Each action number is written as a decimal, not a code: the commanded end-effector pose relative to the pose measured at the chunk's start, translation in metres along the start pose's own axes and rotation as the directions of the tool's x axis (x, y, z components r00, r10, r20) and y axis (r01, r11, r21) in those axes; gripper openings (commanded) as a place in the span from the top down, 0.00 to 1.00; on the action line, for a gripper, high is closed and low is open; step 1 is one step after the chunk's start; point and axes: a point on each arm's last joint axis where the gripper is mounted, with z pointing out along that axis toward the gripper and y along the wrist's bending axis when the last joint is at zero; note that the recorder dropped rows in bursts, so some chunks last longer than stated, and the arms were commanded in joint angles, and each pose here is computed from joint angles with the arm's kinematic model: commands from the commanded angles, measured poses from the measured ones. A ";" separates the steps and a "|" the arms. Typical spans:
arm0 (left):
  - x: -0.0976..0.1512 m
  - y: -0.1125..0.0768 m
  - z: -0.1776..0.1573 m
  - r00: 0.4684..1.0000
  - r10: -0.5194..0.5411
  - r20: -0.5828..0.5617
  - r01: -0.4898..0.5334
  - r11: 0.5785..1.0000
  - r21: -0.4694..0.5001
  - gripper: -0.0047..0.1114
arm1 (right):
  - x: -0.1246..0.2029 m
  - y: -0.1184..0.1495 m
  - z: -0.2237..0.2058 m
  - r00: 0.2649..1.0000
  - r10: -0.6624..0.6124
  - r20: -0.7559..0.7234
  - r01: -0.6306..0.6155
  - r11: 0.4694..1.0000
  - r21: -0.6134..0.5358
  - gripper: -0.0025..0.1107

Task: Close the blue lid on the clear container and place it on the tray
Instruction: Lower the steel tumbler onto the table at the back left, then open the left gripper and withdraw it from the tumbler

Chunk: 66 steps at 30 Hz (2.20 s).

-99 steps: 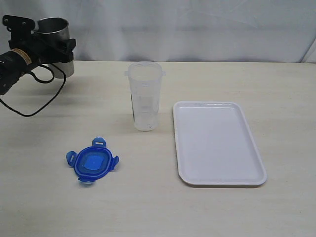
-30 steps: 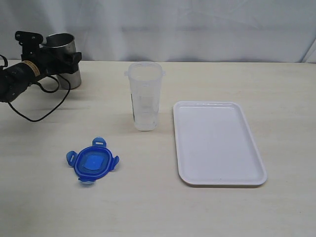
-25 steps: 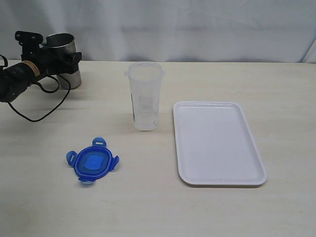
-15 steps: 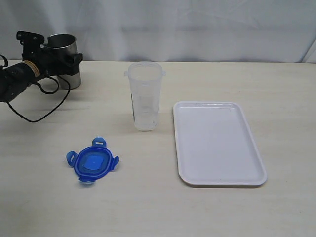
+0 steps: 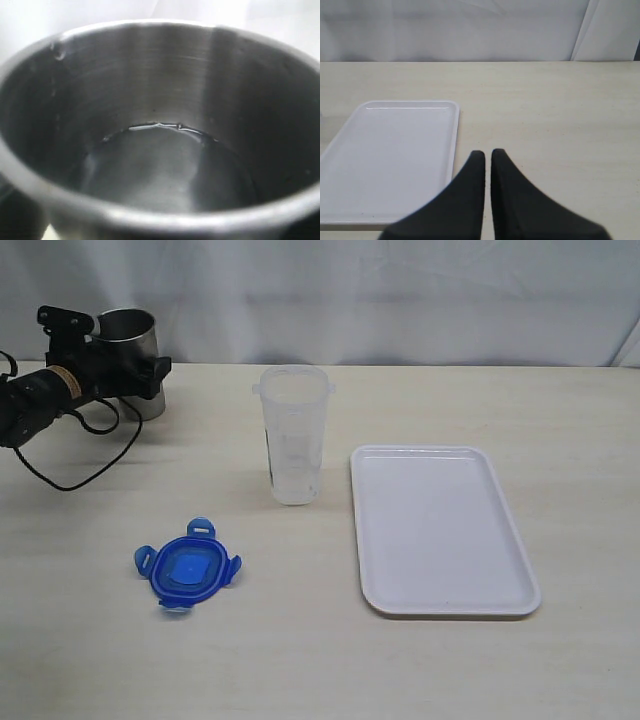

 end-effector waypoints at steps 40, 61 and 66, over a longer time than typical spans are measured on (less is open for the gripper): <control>-0.003 -0.007 -0.033 0.996 -0.023 -0.082 0.017 0.998 -0.064 0.19 | 0.000 0.000 0.000 1.000 0.001 0.008 -0.001 1.000 0.006 0.94; 0.021 -0.025 -0.070 0.983 -0.069 -0.172 0.061 0.997 -0.050 0.19 | 0.000 0.000 0.000 1.000 0.001 0.008 -0.001 1.000 0.006 0.94; 0.023 -0.020 -0.087 0.979 -0.091 -0.185 0.079 0.994 -0.072 0.19 | 0.000 0.000 0.000 1.000 0.001 0.008 -0.001 1.000 0.006 0.94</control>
